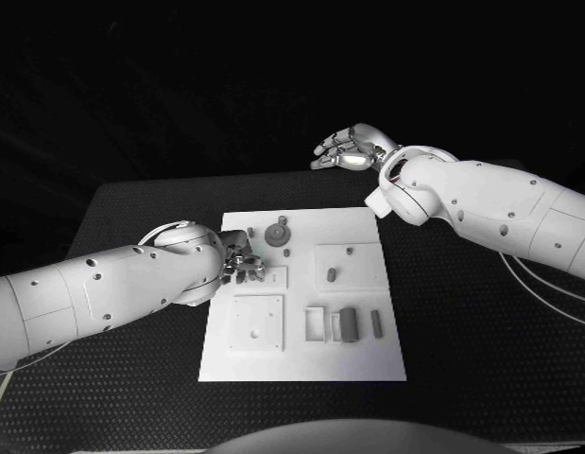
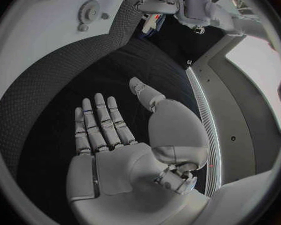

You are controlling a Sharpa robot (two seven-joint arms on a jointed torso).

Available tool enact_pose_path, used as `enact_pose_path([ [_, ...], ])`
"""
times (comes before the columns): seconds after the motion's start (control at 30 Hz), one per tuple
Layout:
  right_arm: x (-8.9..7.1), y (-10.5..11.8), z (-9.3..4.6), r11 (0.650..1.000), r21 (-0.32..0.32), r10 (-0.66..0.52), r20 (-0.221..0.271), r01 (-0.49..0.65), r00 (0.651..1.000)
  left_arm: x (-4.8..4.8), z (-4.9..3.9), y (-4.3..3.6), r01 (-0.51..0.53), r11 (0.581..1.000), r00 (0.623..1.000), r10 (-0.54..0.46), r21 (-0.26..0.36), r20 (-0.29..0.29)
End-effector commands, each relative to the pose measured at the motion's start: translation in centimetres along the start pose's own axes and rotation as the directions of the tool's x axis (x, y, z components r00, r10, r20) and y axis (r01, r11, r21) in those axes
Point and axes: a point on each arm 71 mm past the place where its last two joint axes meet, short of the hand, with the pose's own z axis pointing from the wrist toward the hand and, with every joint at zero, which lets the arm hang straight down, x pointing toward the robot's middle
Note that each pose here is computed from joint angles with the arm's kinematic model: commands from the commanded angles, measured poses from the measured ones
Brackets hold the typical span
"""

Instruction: Assemble the parts on the task board

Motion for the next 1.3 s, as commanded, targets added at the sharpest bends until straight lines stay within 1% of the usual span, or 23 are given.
enact_pose_path([
  [0.03, 0.15, 0.09, 0.02, 1.0, -0.008, 0.001, -0.012, -0.002, 1.0, 0.17, 0.19, 0.99, -0.016, 0.998, 1.0, 0.016, -0.056, 0.01],
  [0.27, 0.21, 0.1, 0.05, 1.0, -0.009, 0.002, -0.013, -0.002, 1.0, 0.07, 0.18, 0.74, -0.01, 0.999, 1.0, 0.011, -0.046, 0.02],
  [0.47, 0.21, 0.08, 0.05, 1.0, -0.008, 0.002, -0.013, -0.002, 1.0, 0.0, 0.31, 0.79, -0.012, 0.999, 1.0, 0.013, -0.052, 0.017],
  [0.63, 0.23, 0.11, 0.04, 1.0, -0.009, 0.002, -0.014, -0.002, 1.0, 0.2, 0.45, 0.3, -0.021, 0.999, 1.0, 0.021, -0.047, 0.0],
  [0.73, 0.22, 0.1, 0.04, 1.0, -0.009, 0.002, -0.014, -0.002, 1.0, 0.27, 0.47, 0.17, -0.022, 0.999, 1.0, 0.022, -0.044, -0.004],
  [1.3, 0.14, -0.01, 0.0, 1.0, -0.007, 0.002, -0.013, -0.002, 1.0, 0.39, 0.44, 0.05, -0.027, 0.999, 1.0, 0.027, -0.041, -0.014],
])
